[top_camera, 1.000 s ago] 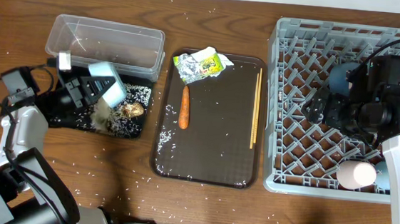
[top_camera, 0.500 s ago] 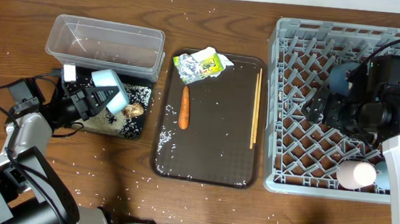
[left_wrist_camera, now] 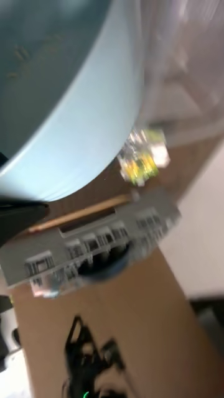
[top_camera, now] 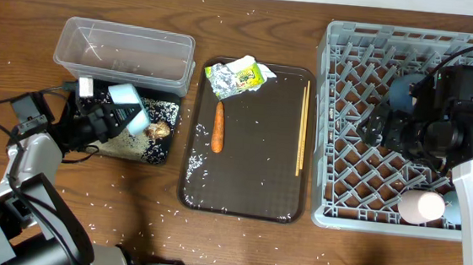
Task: Sort waste into correct bins and load items into the dishwasher rack
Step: 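Tip the white bowl over the black tray to pour out rice, then hand the white bowl from the left gripper to the right gripper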
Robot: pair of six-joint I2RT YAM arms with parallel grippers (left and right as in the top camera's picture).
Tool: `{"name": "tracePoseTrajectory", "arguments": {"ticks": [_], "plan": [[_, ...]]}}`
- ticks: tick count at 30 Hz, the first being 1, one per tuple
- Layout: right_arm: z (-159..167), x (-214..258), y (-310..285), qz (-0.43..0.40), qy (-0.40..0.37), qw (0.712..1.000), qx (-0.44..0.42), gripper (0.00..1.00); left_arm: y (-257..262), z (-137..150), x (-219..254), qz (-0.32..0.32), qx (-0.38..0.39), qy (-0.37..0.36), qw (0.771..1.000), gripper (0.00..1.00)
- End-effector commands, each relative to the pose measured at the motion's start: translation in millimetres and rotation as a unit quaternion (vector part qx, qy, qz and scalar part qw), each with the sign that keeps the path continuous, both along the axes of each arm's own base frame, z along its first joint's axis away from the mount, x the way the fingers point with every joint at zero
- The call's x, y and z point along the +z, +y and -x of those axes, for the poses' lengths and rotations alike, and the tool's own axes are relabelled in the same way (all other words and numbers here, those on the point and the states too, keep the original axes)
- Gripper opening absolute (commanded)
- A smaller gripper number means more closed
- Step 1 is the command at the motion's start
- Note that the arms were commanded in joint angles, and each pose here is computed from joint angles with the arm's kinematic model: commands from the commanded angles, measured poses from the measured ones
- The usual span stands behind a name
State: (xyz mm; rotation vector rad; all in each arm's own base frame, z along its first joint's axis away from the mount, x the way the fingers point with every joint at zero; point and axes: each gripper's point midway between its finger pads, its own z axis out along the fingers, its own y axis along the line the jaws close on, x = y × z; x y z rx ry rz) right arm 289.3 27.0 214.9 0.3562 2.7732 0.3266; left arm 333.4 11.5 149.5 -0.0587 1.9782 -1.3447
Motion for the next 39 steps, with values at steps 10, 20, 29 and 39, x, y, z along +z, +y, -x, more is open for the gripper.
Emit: {"name": "tracePoseTrajectory", "arguments": {"ticks": [10,20,29,39], "plan": [[-2.6,4.3,-3.3,0.003,-0.01,1.0,-0.006,0.99,-5.2,4.5,12.2,0.025,-0.017,-0.034,0.999,0.06],[-1.5,3.9,-3.3,0.004,-0.008,1.0,-0.002,0.99,-11.6,7.5,19.4,0.056,-0.031,-0.036,0.997,0.06],[-3.9,5.1,-1.7,0.002,-0.014,1.0,0.004,0.99,-51.6,14.5,54.1,0.062,-0.086,-0.034,0.994,0.06],[-6.6,7.0,0.5,-0.003,-0.023,1.0,0.017,0.99,-175.4,21.7,154.6,0.001,-0.204,-0.177,0.963,0.06]]}}
